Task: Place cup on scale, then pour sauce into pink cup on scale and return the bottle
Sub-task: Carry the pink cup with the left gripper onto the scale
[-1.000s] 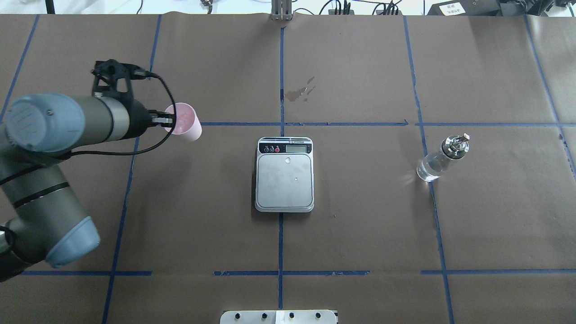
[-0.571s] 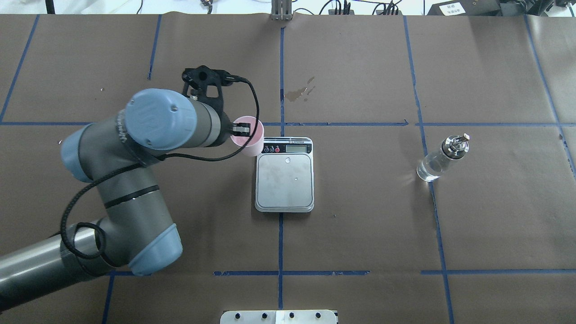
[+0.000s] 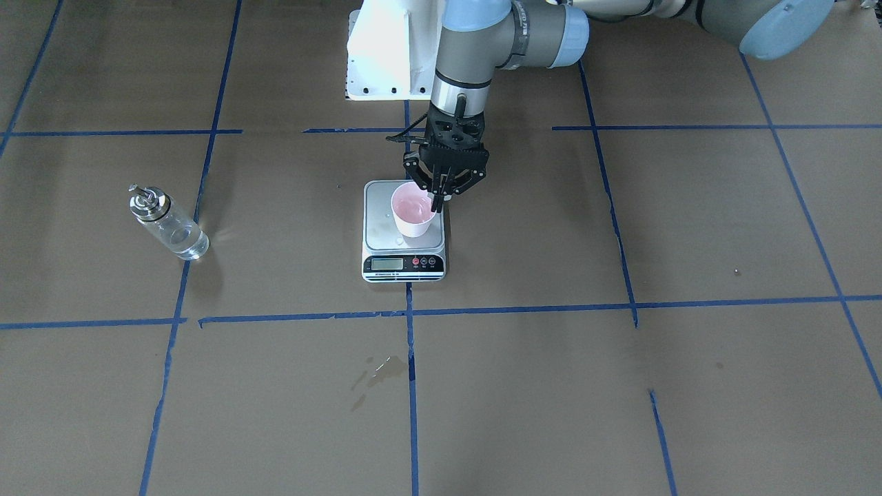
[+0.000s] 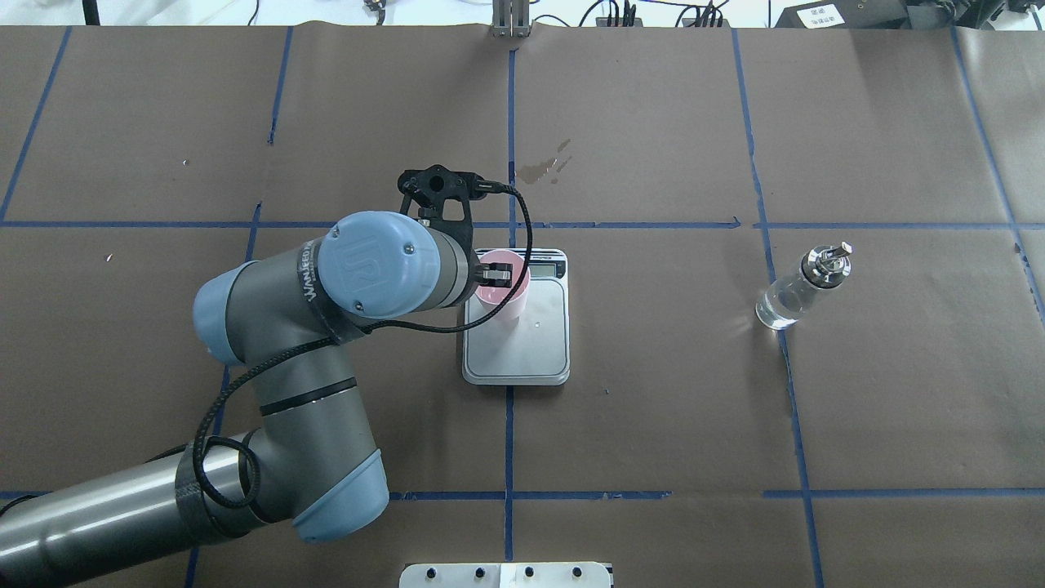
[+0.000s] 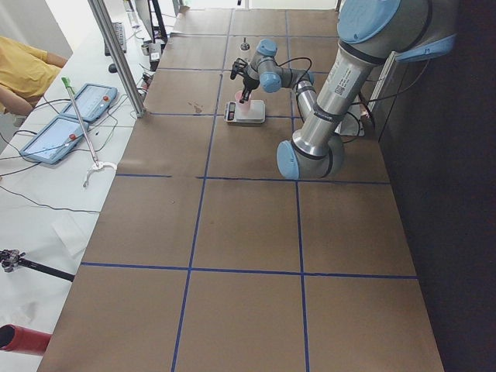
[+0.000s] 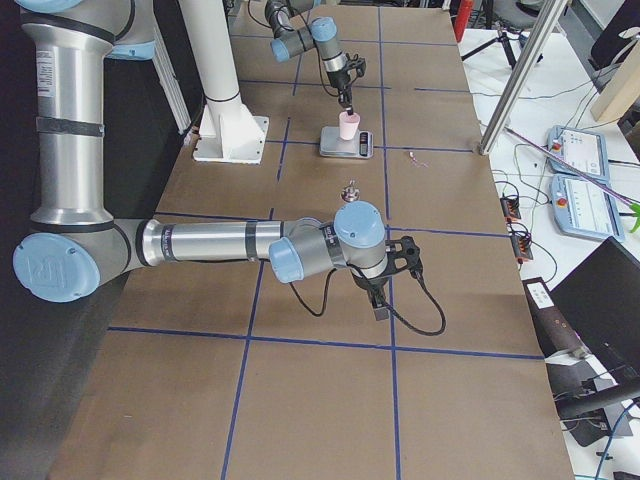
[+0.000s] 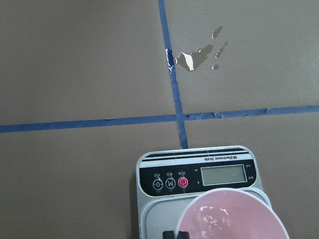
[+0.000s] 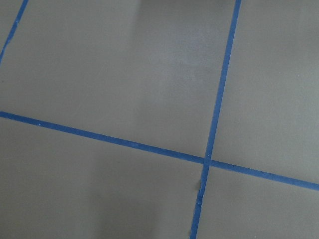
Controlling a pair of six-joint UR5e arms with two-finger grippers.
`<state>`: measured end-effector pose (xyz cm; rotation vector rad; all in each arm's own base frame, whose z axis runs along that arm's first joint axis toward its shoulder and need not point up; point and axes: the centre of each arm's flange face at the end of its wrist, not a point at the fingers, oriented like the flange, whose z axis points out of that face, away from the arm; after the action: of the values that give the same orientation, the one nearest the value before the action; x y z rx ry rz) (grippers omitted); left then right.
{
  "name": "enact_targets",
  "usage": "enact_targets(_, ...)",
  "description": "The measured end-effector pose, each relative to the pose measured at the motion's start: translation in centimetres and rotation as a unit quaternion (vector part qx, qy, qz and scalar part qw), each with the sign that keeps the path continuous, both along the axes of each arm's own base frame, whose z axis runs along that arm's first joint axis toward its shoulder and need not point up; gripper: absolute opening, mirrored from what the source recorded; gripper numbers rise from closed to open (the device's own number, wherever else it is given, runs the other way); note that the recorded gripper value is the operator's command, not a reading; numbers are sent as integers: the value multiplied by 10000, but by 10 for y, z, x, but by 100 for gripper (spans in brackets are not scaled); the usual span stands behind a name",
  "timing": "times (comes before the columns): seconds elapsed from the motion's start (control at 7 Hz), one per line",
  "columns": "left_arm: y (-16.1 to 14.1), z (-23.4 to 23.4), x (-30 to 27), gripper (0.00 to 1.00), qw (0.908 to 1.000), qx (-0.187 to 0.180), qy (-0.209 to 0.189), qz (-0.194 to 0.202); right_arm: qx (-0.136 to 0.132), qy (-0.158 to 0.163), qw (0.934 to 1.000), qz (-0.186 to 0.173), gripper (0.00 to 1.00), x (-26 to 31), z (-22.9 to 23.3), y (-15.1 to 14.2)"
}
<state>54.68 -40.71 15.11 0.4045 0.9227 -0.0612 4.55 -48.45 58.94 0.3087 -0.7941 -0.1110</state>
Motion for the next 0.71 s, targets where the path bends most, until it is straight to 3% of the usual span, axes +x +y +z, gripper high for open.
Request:
enact_targets(0.14,3,-1,3,25,10000,4,6,20,0,0,10000,0,100,0,0,0)
enact_targets(0.29,4,-3,3,80,10000,11,20,29,1,0,10000,0,100,0,0,0)
enact_targets(0.57,7,-6,1,98,10000,27,65,38,0,0,10000,0,100,0,0,0)
enact_targets(0.71,7,-7,1,99,10000,22,79,35,-3,0,10000,0,100,0,0,0)
